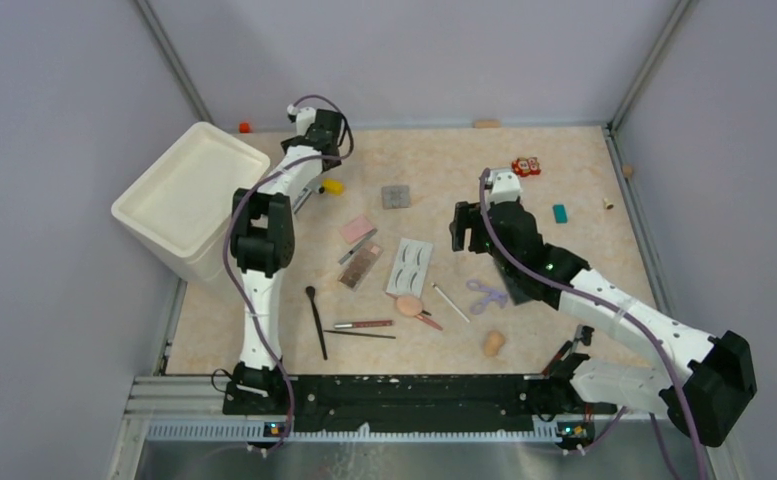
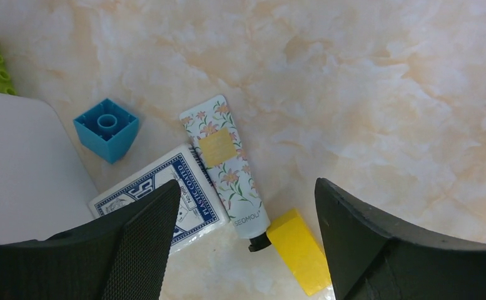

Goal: Organize the makeup
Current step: Move the makeup to the center of the board.

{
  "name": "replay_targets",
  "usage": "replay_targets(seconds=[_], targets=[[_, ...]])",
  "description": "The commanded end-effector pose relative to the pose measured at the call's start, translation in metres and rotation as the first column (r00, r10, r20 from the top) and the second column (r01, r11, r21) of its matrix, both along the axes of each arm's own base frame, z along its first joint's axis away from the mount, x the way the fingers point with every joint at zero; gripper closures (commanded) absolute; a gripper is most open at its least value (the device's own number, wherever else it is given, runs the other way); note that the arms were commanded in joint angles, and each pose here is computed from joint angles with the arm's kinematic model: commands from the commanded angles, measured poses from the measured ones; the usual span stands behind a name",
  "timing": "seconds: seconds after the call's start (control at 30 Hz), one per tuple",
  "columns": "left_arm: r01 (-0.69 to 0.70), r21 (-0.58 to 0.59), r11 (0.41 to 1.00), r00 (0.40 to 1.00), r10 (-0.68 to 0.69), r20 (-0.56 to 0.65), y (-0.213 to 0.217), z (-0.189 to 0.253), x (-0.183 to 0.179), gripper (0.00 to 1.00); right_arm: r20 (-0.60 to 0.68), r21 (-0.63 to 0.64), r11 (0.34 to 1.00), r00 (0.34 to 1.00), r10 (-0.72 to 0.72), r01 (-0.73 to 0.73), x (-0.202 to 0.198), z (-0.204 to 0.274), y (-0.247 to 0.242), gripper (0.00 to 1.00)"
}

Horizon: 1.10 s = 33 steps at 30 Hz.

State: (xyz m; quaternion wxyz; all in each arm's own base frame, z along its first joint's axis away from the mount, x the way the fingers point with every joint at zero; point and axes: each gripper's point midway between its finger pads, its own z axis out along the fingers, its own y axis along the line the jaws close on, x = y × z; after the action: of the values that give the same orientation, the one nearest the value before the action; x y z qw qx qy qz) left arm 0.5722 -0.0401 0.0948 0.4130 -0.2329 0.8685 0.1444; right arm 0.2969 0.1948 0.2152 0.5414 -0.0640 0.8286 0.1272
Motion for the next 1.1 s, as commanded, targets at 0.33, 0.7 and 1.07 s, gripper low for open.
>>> replay_targets(seconds=[0.33, 0.7, 1.07], targets=[[-0.006, -0.046, 0.999, 0.999, 0.004, -0.053, 0.006, -0.039, 0.007, 0.28, -0.009, 0.024, 0.999, 1.0, 0.021, -0.021, 0.003, -0.003, 0.007, 0.29], [0.053, -0.077, 0.996, 0.996, -0.058, -0.063, -0.005, -0.053, 0.012, 0.31, -0.021, 0.023, 0.999, 0.999, 0.033, -0.033, 0.003, -0.006, 0.01, 0.29], [0.073, -0.073, 0.995, 0.993, -0.079, -0.083, -0.012, -0.06, 0.005, 0.36, -0.032, 0.035, 0.999, 0.999, 0.04, -0.039, 0.002, -0.011, 0.013, 0.31]])
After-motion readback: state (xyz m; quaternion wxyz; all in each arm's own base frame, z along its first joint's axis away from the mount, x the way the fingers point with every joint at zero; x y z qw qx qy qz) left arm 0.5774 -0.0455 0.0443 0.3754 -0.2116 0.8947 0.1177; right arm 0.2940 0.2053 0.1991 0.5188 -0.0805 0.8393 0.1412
